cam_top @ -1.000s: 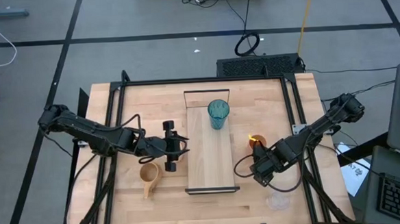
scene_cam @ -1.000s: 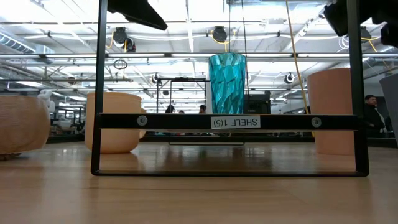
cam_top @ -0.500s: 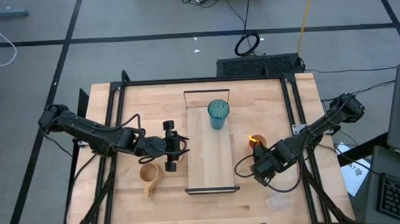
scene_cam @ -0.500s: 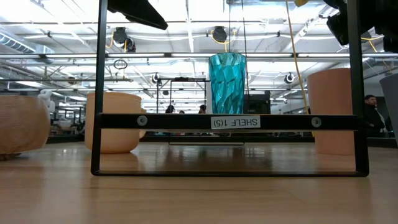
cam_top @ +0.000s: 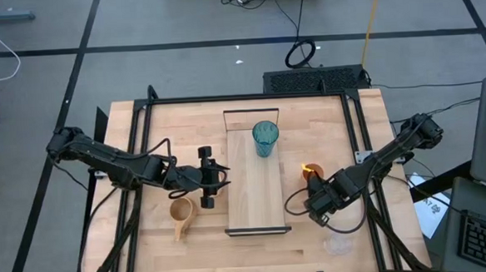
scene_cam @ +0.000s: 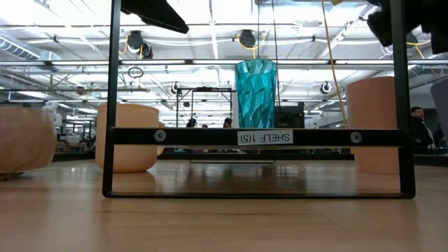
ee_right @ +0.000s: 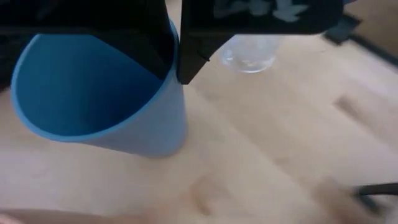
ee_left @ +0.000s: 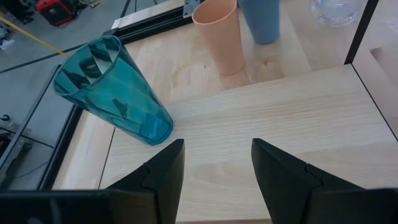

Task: Stack small to large cups/mugs on shelf
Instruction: Put the blue cup on the shelf

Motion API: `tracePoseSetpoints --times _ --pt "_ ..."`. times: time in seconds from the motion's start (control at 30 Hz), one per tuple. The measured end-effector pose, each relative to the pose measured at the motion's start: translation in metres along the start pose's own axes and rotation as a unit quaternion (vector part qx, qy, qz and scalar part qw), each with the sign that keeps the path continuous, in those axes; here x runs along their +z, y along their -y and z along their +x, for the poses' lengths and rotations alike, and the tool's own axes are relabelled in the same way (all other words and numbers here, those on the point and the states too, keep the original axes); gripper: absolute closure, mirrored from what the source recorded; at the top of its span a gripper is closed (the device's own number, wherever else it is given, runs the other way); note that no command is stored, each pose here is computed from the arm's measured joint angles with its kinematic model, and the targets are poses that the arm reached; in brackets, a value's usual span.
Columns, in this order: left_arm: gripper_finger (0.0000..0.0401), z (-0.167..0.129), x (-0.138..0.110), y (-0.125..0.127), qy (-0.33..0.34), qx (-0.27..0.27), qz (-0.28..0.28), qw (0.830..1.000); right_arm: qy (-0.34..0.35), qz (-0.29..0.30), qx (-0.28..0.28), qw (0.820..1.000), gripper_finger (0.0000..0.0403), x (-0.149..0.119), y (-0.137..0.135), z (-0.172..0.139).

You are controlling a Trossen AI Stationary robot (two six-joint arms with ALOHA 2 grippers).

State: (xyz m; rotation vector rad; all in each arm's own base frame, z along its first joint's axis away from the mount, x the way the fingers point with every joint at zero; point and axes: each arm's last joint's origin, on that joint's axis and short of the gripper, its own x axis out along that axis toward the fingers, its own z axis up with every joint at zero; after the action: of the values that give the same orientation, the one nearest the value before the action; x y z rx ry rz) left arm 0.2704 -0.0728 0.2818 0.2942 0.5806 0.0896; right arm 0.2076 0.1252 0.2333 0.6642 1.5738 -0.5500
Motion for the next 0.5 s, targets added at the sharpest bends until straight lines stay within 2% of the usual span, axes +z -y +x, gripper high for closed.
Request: tracePoseSetpoints --times 0.27,0.5 --pt "0.0213 0.000 0.000 0.000 0.000 0.000 0.000 1.000 -0.010 -0.007 0.051 0.999 0.0400 -0.001 -0.012 -0.024" --pt "0.0213 0.000 0.000 0.000 0.000 0.000 0.000 1.000 0.006 -0.021 0.111 0.994 0.0401 -0.002 -0.025 -0.057"
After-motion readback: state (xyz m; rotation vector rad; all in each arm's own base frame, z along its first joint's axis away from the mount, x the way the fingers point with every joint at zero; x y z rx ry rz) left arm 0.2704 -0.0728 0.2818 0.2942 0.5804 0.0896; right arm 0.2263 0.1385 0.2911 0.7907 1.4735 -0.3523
